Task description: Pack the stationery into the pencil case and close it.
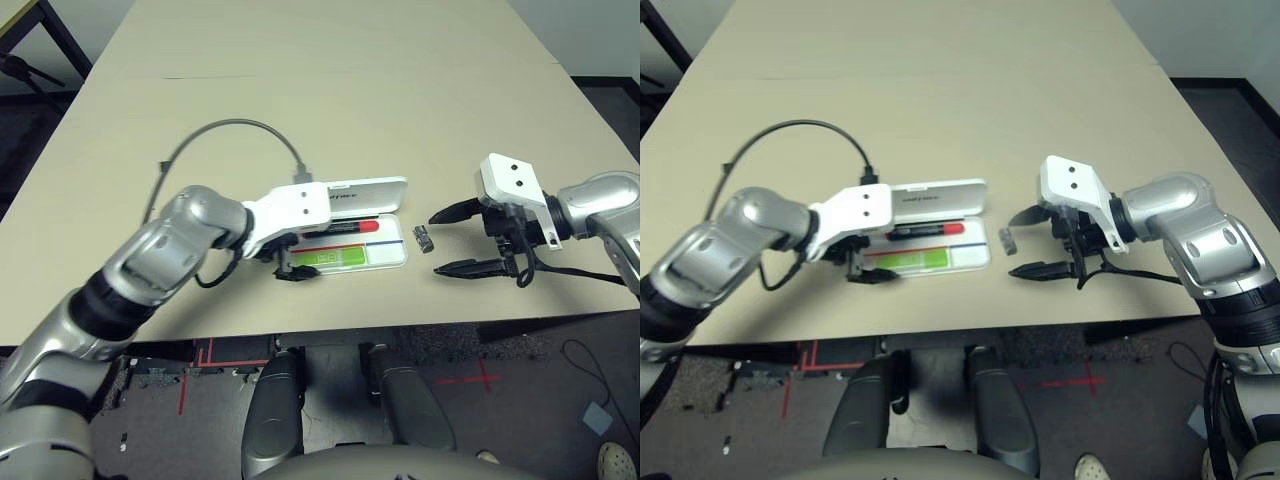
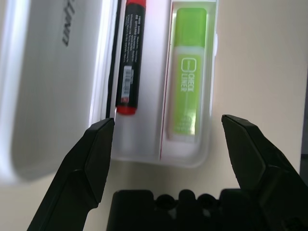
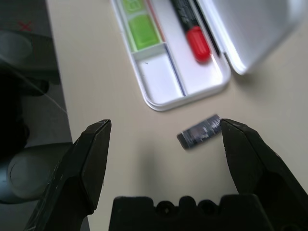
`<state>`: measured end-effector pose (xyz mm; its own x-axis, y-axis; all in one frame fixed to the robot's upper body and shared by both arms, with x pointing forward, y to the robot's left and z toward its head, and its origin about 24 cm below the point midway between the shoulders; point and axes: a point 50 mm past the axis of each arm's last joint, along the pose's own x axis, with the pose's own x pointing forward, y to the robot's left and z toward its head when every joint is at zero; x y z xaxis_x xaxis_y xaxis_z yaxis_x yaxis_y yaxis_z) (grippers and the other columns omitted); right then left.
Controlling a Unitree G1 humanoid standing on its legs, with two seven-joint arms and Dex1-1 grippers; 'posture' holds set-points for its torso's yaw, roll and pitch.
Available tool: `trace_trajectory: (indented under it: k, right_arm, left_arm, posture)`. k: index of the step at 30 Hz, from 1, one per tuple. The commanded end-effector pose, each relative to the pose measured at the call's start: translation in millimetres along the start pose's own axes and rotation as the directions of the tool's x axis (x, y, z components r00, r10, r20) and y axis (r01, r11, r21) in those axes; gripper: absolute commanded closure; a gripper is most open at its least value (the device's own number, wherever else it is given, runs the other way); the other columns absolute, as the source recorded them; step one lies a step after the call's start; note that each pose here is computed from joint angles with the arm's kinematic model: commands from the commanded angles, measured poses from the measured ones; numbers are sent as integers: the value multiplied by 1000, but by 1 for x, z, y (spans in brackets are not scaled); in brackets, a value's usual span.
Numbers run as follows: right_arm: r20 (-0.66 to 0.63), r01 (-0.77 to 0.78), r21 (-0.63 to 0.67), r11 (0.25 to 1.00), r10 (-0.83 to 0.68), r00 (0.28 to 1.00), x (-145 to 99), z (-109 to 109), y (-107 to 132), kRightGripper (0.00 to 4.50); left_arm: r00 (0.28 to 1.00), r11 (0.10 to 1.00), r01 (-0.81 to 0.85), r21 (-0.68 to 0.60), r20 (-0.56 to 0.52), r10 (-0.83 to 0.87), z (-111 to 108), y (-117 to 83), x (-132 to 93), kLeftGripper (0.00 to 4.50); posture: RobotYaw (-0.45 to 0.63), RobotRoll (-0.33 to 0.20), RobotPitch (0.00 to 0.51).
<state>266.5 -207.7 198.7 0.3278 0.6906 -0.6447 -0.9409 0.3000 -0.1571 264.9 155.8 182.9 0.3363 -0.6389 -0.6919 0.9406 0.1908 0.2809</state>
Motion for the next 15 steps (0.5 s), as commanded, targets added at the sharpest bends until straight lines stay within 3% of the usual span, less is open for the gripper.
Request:
trace_trajectory:
  k: [1,8,11,15]
  right_arm:
    - [-103,195,126,973,-183,978,-3,0,0,0]
    - [-116,402,394,826,-389,914,14,4,4,0]
    - [-132,465,448,763,-458,879,20,7,3,0]
    - [-144,490,471,734,-484,863,27,9,7,0]
  left_arm:
    - [999,1000,-12,24,47,11,-1,-1,-17,21]
    - [996,998,-66,-6,65,66,-4,5,-34,21]
    - [996,998,-61,-5,71,62,-4,4,-31,21]
    - [995,999,-52,-1,83,51,-1,3,-29,21]
  posture:
    - [-6,0,192]
    - [-27,0,221]
    - [-39,0,234]
    - [-44,0,241]
